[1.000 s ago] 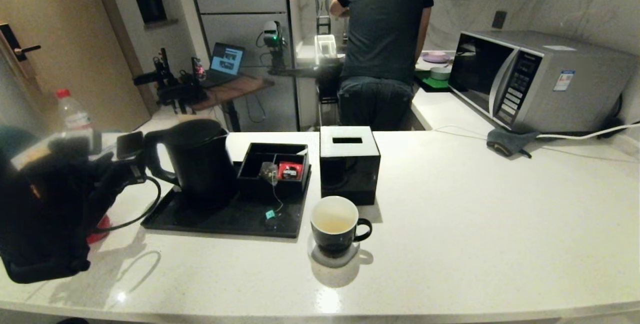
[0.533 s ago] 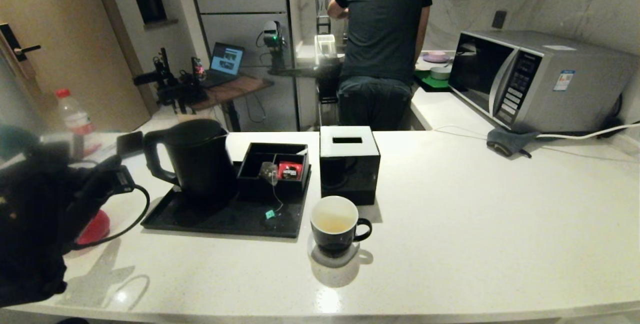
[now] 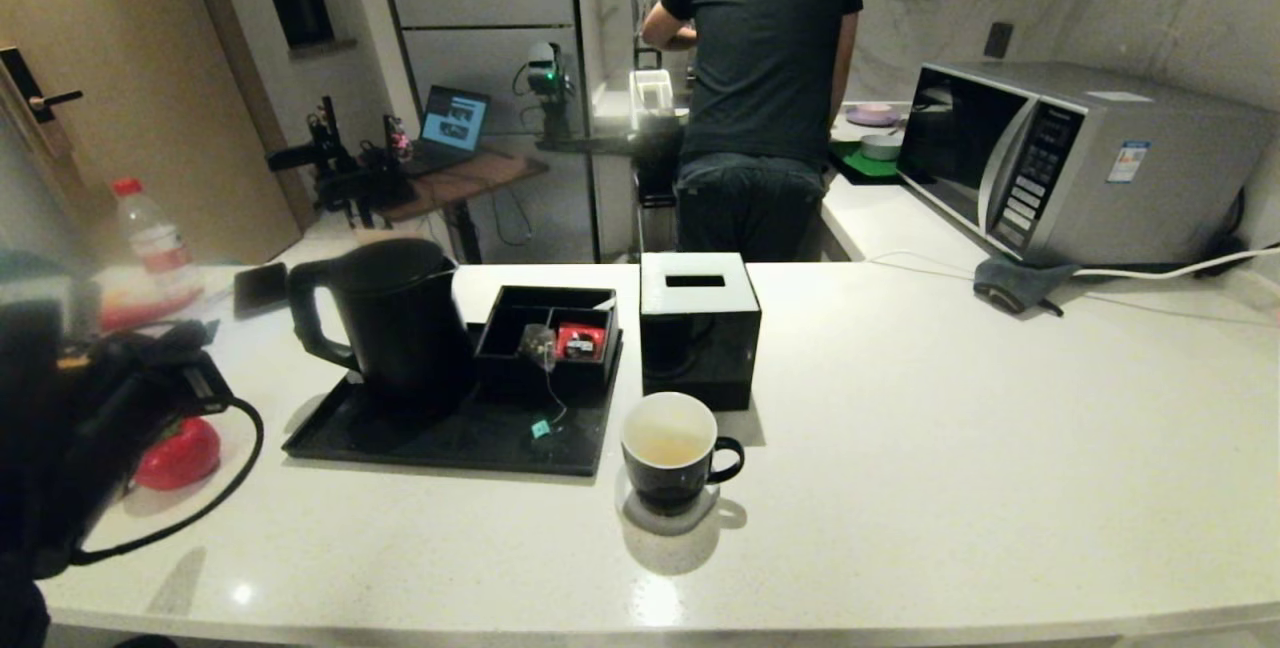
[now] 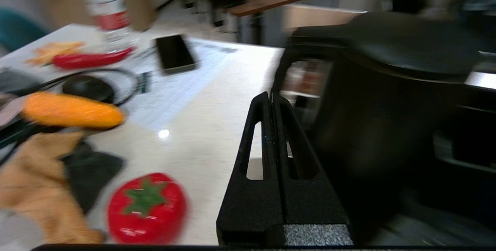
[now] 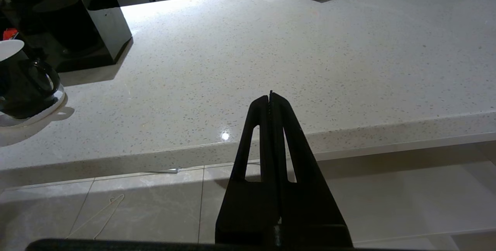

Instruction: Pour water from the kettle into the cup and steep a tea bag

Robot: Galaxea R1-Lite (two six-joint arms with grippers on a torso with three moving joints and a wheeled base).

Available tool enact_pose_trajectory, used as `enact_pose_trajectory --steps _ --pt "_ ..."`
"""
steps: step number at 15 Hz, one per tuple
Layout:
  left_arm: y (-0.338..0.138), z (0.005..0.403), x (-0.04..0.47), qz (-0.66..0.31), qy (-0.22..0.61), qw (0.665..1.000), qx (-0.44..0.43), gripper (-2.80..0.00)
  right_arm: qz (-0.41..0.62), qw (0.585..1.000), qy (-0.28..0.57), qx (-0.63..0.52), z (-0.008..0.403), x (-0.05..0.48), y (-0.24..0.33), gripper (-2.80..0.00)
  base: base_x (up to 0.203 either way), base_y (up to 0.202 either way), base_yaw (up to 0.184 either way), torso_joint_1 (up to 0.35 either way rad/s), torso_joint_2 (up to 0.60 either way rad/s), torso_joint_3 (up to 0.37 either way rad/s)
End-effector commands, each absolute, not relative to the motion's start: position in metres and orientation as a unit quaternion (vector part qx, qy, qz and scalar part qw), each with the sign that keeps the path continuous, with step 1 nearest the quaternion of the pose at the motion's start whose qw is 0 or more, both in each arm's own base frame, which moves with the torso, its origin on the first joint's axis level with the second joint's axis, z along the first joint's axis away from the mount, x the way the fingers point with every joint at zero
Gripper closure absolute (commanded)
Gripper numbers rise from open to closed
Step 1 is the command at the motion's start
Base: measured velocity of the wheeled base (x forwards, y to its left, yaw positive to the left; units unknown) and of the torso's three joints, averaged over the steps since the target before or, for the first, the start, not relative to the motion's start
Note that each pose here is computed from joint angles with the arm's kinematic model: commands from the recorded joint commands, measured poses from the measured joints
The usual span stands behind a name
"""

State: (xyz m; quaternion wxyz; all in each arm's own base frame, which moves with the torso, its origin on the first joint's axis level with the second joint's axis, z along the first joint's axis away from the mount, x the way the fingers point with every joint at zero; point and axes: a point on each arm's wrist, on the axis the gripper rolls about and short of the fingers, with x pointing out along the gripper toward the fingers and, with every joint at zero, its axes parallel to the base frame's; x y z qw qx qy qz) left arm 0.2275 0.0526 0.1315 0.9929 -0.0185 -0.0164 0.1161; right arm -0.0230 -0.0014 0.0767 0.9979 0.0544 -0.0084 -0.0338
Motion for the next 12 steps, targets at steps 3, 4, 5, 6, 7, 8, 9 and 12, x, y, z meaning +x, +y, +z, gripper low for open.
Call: enact_pose_trajectory --steps 3,4,5,6,7,8,9,12 --pt "0.009 0.145 0.192 0.029 -0.045 0.998 -0.013 0.00 -0.034 0.998 -0.008 0.055 0.077 -0.023 -0.001 0.00 0.000 0.000 0.000 0.000 0.00 0.000" --pt "0.000 0.145 0.188 0.004 -0.046 0.999 -0.009 0.00 -0.034 0.998 -0.008 0.055 0.077 -0.023 -0.001 0.00 0.000 0.000 0.000 0.000 0.00 0.000" --pt "-0.012 0.144 0.184 -0.025 -0.045 0.999 -0.005 0.00 -0.034 0.998 -0.008 0.055 0.077 -0.023 -0.001 0.00 0.000 0.000 0.000 0.000 0.00 0.000" --pt "-0.025 0.143 0.179 -0.060 -0.042 0.997 0.001 0.00 -0.034 0.998 -0.008 0.055 0.077 -0.023 -0.001 0.00 0.000 0.000 0.000 0.000 0.00 0.000" --pt "-0.035 0.143 0.175 -0.089 -0.040 0.995 0.007 0.00 -0.034 0.998 -0.008 0.055 0.077 -0.023 -0.001 0.00 0.000 0.000 0.000 0.000 0.00 0.000" --pt "-0.045 0.142 0.172 -0.116 -0.035 0.992 0.017 0.00 -0.034 0.998 -0.008 0.055 0.077 -0.023 -0.001 0.00 0.000 0.000 0.000 0.000 0.00 0.000" --pt "-0.053 0.140 0.169 -0.140 -0.026 0.989 0.028 0.00 -0.034 0.998 -0.008 0.055 0.077 -0.023 -0.001 0.00 0.000 0.000 0.000 0.000 0.00 0.000" --pt "-0.064 0.131 0.170 -0.169 0.008 0.983 0.063 0.00 -0.034 0.998 -0.008 0.055 0.077 -0.023 -0.001 0.00 0.000 0.000 0.000 0.000 0.00 0.000"
